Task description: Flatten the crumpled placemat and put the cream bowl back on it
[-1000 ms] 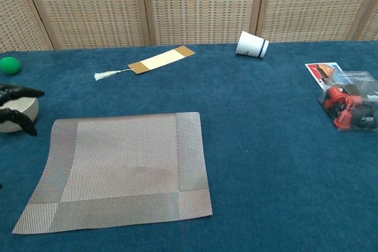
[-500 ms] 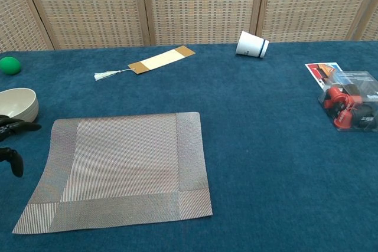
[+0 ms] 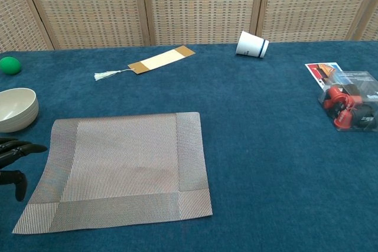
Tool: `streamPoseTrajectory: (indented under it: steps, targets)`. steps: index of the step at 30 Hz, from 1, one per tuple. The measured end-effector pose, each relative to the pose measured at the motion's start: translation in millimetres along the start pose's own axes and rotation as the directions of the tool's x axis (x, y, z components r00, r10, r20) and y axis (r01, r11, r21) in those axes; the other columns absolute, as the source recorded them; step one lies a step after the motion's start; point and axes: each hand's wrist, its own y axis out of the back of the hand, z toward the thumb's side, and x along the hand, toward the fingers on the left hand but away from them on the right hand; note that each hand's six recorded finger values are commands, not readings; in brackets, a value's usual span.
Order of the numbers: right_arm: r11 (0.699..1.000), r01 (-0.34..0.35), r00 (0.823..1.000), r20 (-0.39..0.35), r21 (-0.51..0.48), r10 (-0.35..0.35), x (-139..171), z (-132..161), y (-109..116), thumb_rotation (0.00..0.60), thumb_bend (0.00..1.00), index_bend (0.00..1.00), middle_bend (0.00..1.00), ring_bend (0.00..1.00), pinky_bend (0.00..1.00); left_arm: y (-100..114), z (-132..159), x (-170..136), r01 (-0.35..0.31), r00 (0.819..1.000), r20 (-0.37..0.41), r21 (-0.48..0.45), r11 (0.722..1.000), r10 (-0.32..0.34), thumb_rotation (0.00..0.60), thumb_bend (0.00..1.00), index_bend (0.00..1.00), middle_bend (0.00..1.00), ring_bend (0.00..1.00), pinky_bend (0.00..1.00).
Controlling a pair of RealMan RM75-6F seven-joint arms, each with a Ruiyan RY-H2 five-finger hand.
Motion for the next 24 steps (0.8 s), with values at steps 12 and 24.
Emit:
streamPoseTrajectory:
  steps: [12,24]
  targets:
    - [1.0,-0.009,1.0,0.002,-0.004,0.009,0.3,0.3,-1.4,0.6,0.06,0.05,0.0,0.0,0.0,-4.4,16.7,5.4,-0.006,0.999,0.031,-0.025,1.0,0.007,0.6,0.26,0.45,0.0,0.0,0.0]
    - [1.0,-0.007,1.0,-0.002,-0.015,0.007,1.0,0.4,0.7,0.6,0.06,0.05,0.0,0.0,0.0,-4.3,32.1,11.6,-0.006,0.999,0.05,-0.034,0.999,0.008,0.6,0.36,0.46,0.0,0.0,0.0]
